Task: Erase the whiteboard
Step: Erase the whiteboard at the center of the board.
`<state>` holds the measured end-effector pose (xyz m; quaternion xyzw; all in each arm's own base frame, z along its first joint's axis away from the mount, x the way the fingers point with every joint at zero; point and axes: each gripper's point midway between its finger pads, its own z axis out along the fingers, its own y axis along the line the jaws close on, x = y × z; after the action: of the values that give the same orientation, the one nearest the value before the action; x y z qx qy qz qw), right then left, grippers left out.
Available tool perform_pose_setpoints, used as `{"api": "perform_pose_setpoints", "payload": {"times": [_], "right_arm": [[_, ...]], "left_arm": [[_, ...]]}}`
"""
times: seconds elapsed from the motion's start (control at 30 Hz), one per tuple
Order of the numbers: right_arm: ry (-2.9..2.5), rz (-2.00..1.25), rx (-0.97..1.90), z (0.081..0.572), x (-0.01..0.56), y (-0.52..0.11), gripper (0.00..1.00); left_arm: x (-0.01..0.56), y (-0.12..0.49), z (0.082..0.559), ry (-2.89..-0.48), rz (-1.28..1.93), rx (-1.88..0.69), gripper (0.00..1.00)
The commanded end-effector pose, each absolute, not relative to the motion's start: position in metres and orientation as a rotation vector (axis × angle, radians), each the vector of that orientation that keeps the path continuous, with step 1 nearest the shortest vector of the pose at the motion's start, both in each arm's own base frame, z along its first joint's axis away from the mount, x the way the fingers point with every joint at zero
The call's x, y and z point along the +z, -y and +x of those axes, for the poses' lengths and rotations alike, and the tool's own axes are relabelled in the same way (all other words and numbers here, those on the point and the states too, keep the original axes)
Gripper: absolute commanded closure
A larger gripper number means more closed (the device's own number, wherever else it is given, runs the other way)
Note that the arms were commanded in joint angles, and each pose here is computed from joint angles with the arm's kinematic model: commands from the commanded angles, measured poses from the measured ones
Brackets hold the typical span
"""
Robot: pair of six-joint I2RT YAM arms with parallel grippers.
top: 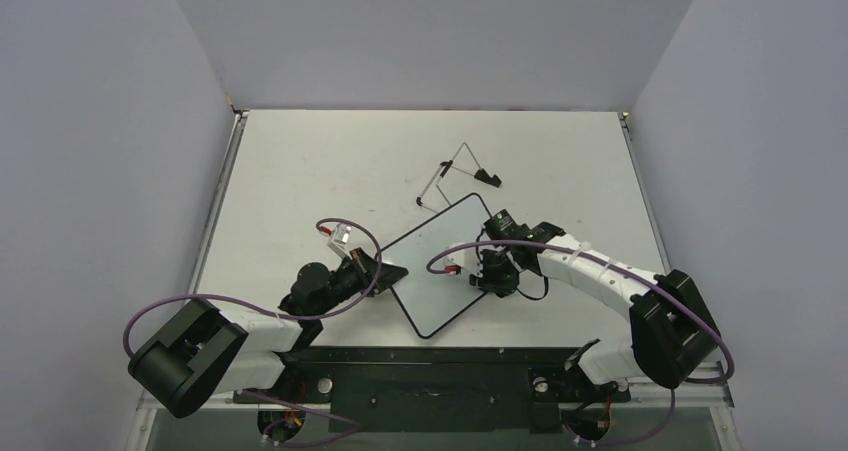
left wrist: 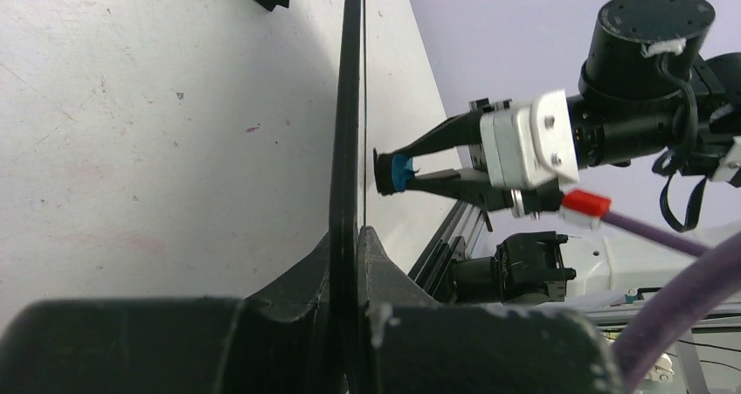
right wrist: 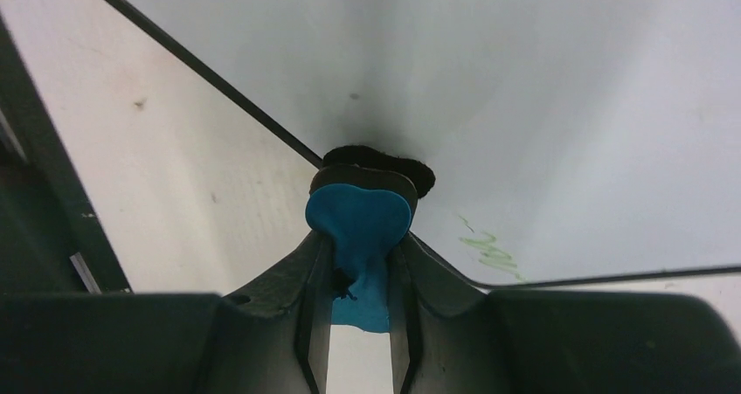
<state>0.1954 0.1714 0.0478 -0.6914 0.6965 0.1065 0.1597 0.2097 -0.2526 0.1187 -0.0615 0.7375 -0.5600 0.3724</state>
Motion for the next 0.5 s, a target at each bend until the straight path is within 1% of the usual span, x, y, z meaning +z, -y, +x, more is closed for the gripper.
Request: {"api": "perform_pose_setpoints", "payload": {"times": [0.0, 0.23, 0.47], "right_arm": [[-1.990, -1.873, 0.311, 0.212, 0.063, -0.167, 1.00], [-1.918, -1.891, 0.338, 0.203, 0.077, -0.162, 1.00], [-1.866, -1.855, 0.320, 0.208, 0.094, -0.157, 1.00]], "left_arm": [[0.179, 0.262, 0.214, -1.672, -0.085, -1.552, 1.00], [0.179, 0.261, 0.213, -1.670, -0.083, -1.555, 1.00], [0.179, 0.261, 0.213, -1.670, -0.075, -1.551, 1.00]]}}
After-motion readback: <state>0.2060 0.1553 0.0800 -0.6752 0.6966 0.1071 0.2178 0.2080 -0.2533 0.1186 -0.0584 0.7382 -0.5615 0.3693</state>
